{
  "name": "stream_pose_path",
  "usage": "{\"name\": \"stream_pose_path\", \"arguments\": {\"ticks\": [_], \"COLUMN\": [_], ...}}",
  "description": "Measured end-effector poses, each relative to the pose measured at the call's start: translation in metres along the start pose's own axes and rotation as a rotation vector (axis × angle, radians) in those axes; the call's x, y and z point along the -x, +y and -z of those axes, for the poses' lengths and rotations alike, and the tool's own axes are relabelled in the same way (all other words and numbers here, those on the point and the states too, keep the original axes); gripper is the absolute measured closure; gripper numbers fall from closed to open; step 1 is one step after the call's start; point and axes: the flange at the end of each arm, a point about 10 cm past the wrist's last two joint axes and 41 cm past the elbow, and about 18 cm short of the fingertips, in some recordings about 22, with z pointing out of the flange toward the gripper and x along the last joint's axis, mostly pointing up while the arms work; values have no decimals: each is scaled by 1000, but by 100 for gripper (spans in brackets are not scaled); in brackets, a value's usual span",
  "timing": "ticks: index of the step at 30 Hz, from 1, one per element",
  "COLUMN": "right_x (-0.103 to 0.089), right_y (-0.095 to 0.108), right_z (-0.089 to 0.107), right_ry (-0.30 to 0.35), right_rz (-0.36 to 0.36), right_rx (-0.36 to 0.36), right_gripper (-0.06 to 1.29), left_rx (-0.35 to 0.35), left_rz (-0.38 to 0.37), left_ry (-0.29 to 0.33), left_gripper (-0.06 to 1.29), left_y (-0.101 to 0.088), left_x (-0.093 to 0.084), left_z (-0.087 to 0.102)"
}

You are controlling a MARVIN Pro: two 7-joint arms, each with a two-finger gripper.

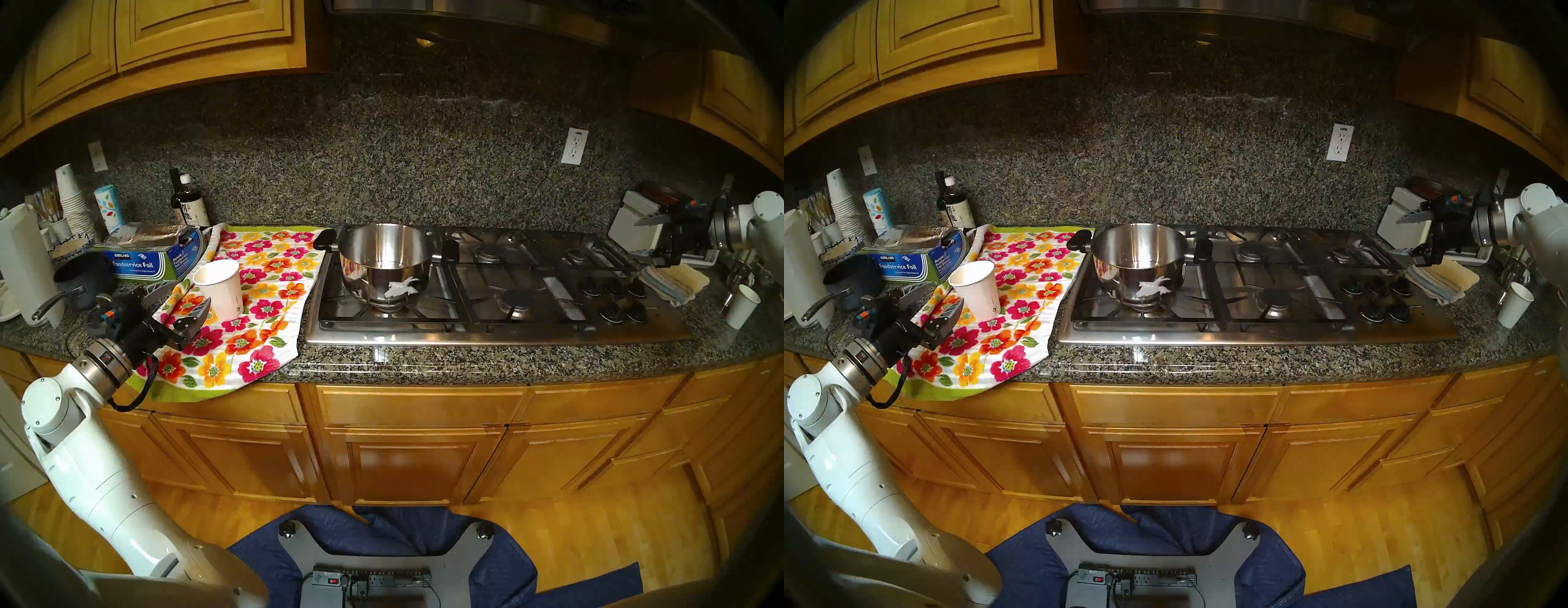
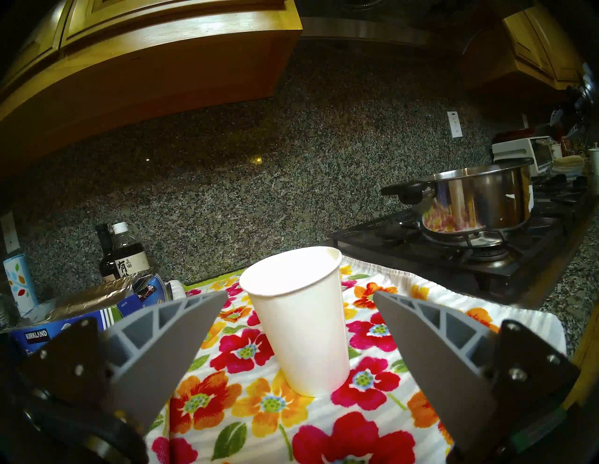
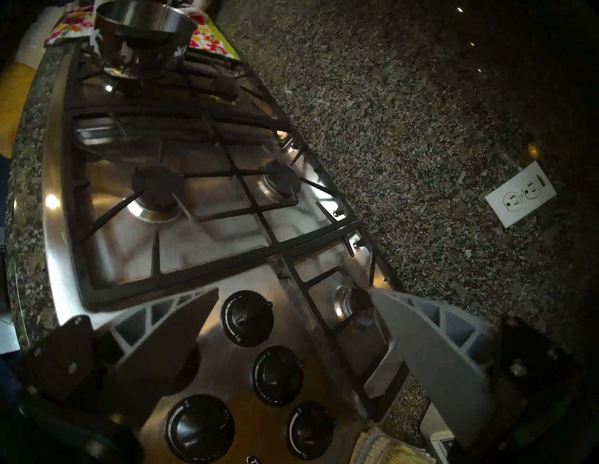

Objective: Pick up the water cup, pour water into the pot, turn on the stove

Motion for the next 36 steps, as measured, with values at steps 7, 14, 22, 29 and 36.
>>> {"name": "stream_pose_path", "arguments": {"ticks": [7,14,22,29,36], "right_x": [-7,-1,3,10,15], "right_y": [-5,-12,-20,-35,-50], "right_z": [-9,-14,-23,-33,-36], "right_ry": [9,-17,-57,-130,-187], "right_rz": [-108,-228,-309,-296,-308], "right_rx": [-23,-20,14,19,49], "right_gripper": [-1,-1,-1,-1,-1], "left_rx": [0,0,0,0,-1], "left_rz": [-1,-2,-2,-3,-3], "left_ry": [0,0,0,0,0], "left_gripper": [2,2,2,2,2], "left_y": [0,0,0,0,0], "left_x": [0,0,0,0,0], "left_z": [0,0,0,0,0]}}
